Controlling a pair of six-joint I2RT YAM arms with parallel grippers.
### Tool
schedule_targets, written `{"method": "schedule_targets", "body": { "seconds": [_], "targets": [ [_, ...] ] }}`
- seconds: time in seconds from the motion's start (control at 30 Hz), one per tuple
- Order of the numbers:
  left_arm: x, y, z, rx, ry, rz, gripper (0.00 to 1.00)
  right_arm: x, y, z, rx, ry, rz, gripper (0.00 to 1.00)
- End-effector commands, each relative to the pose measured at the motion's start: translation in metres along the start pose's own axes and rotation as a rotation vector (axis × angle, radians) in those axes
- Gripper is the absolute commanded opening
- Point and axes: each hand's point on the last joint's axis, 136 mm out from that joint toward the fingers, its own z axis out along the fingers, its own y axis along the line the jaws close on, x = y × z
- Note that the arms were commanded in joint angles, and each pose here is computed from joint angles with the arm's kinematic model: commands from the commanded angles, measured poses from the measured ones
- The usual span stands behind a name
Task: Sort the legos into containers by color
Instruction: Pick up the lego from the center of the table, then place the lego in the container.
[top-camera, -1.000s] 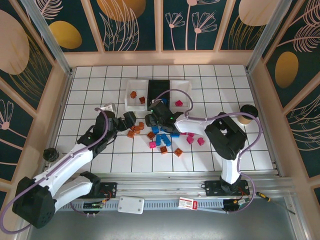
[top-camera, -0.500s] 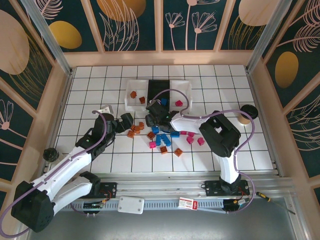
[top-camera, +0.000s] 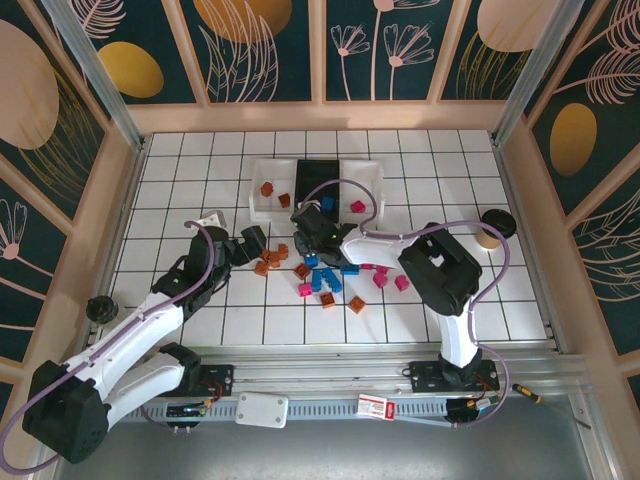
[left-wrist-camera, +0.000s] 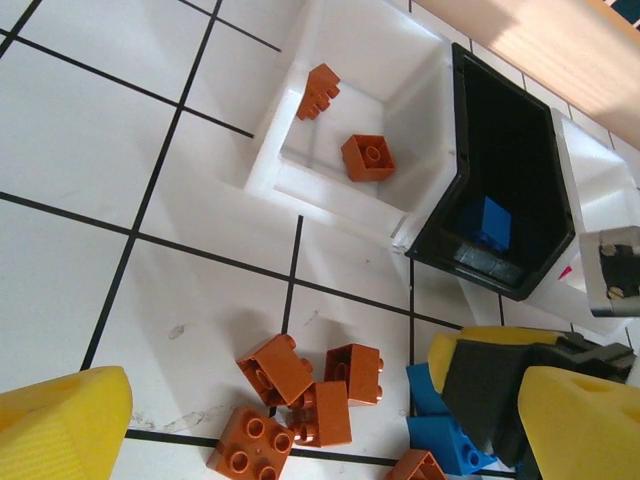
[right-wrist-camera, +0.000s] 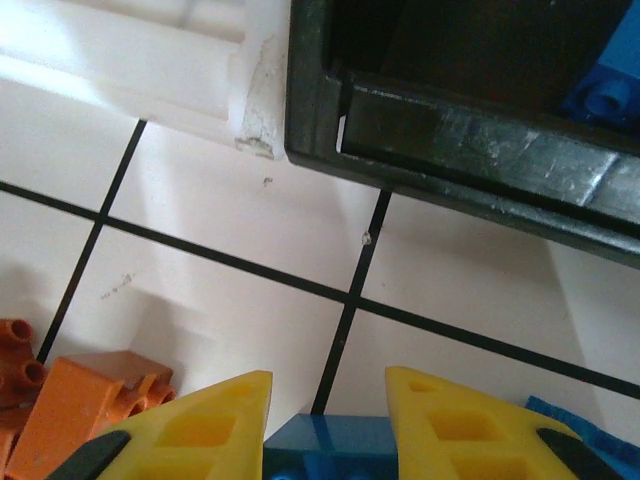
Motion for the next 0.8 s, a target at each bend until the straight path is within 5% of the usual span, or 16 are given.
{"method": "schedule_targets", "body": {
  "seconds": [0.0,0.33,0.67,0.77],
  "targets": [
    [0.001,0.007,0.001,-0.033,0.002,-0.007,0.99,-0.019,0.007,-0.025,-0.033,-0.080,-0.006,0.24],
    [0.005,0.013,0.000,-0.052,0.007,-0.003,0.99,-0.098,-0.003,-0.087,-0.125,-0.288,0.076,0.22],
    [0.016,0.014,0.000,-0.041,0.050,-0.008,0.99,-0.159,-0.060,-0.026,-0.069,-0.287,0.157,0.24],
    [0.016,0.014,-0.001,-0.041,0.054,-0.008,0.99,-0.179,-0.059,-0.011,-0.116,-0.282,0.151,0.35]
  ]
}}
